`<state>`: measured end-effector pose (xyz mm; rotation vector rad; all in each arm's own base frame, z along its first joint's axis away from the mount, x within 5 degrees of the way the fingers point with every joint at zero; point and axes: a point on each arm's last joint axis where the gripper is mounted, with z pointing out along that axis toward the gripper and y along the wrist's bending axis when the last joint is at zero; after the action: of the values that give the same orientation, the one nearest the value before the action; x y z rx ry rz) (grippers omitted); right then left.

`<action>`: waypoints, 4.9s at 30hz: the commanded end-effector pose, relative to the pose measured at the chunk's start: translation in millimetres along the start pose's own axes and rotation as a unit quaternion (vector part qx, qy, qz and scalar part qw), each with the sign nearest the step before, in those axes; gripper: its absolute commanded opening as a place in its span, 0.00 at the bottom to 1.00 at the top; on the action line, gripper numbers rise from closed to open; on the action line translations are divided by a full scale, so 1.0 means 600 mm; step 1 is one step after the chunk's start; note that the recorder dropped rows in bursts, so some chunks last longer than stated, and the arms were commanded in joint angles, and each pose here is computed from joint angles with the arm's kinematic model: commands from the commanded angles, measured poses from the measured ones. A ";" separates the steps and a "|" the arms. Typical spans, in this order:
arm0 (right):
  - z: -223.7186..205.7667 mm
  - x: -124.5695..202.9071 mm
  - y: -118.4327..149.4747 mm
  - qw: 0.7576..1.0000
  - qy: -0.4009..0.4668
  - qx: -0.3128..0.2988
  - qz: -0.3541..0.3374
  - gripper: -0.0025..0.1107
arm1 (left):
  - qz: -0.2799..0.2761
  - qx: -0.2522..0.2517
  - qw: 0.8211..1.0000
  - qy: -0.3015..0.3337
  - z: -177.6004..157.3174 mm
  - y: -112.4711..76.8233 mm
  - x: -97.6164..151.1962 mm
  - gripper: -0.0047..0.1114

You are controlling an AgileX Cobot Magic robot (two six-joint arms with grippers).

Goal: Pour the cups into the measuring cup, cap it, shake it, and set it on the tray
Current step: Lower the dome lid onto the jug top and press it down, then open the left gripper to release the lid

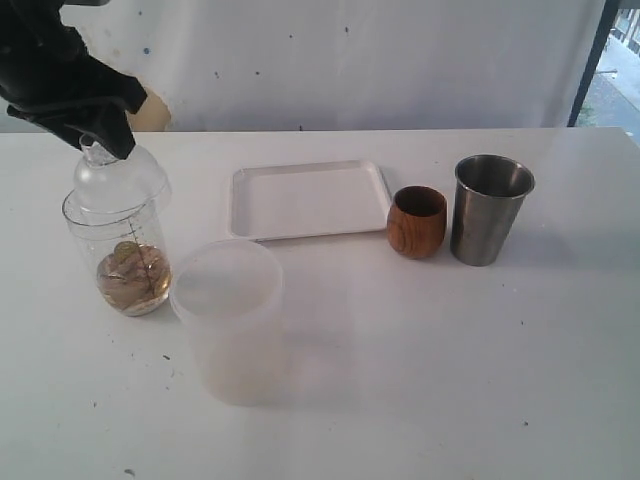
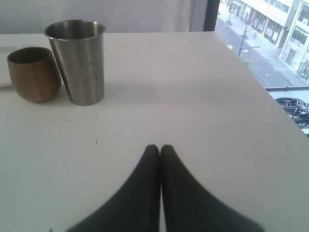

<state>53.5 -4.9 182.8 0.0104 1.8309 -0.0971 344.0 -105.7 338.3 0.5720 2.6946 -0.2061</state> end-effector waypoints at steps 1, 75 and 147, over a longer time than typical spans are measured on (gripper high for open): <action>0.000 0.001 0.001 1.000 -0.003 -0.002 0.003 0.02 | 0.008 -0.046 0.999 0.017 -0.003 0.013 0.006 0.04; 0.000 0.001 0.001 1.000 -0.003 -0.002 0.003 0.02 | -0.010 -0.039 0.999 0.009 0.004 0.014 -0.016 0.04; 0.000 0.001 0.001 1.000 -0.003 -0.002 0.003 0.02 | 0.000 -0.049 0.999 0.017 0.007 0.015 0.000 0.04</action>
<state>53.5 -4.9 182.8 0.0146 1.8308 -0.0939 350.5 -97.5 332.8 0.5472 2.7227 -0.0539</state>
